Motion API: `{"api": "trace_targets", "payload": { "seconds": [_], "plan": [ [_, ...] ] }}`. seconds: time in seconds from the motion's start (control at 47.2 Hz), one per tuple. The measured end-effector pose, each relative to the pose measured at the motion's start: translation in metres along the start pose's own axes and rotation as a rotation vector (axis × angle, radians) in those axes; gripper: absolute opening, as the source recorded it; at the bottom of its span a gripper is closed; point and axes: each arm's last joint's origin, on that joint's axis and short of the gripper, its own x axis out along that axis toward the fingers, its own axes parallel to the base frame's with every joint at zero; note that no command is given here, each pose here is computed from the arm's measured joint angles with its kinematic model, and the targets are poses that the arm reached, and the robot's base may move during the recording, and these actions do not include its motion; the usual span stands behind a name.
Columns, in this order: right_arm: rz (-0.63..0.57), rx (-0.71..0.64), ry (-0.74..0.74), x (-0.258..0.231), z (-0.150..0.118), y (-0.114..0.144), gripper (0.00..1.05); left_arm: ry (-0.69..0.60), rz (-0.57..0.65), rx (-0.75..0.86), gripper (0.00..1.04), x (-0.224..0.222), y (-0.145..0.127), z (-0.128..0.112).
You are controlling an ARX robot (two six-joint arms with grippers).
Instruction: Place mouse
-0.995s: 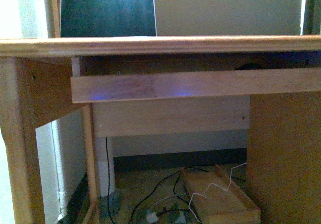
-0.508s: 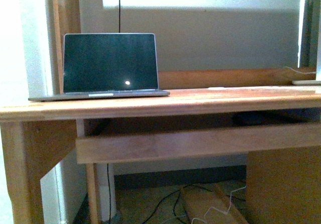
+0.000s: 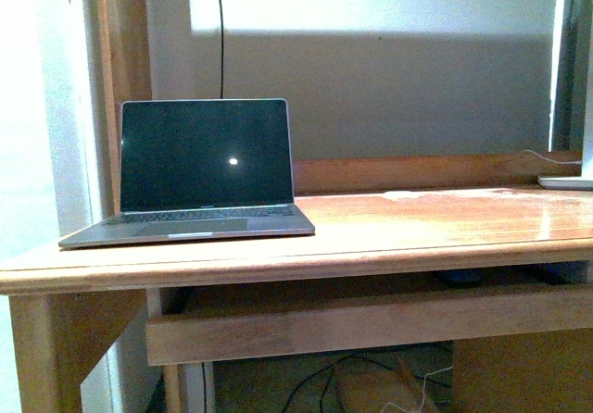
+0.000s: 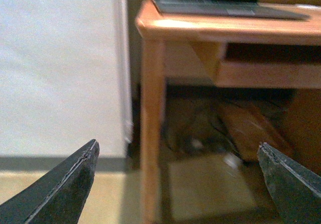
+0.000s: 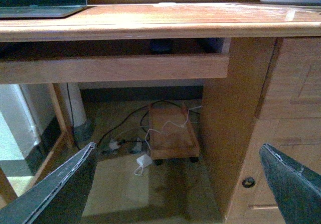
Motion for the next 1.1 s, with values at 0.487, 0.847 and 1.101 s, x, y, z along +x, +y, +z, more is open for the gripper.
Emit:
{"api": "trace_targets", "payload": {
  "seconds": [0.487,0.847,1.101],
  "plan": [
    [0.000,0.000,0.000,0.000,0.000,0.000,0.97,0.003,-0.135,0.626,0.97,0.099,-0.003,0.000],
    [0.000,0.000,0.000,0.000,0.000,0.000,0.97,-0.002,-0.369,1.169,0.97,0.195,0.007,-0.032],
    [0.000,0.000,0.000,0.000,0.000,0.000,0.97,-0.175,-0.482,1.300,0.97,0.242,-0.009,-0.029]
  ]
}}
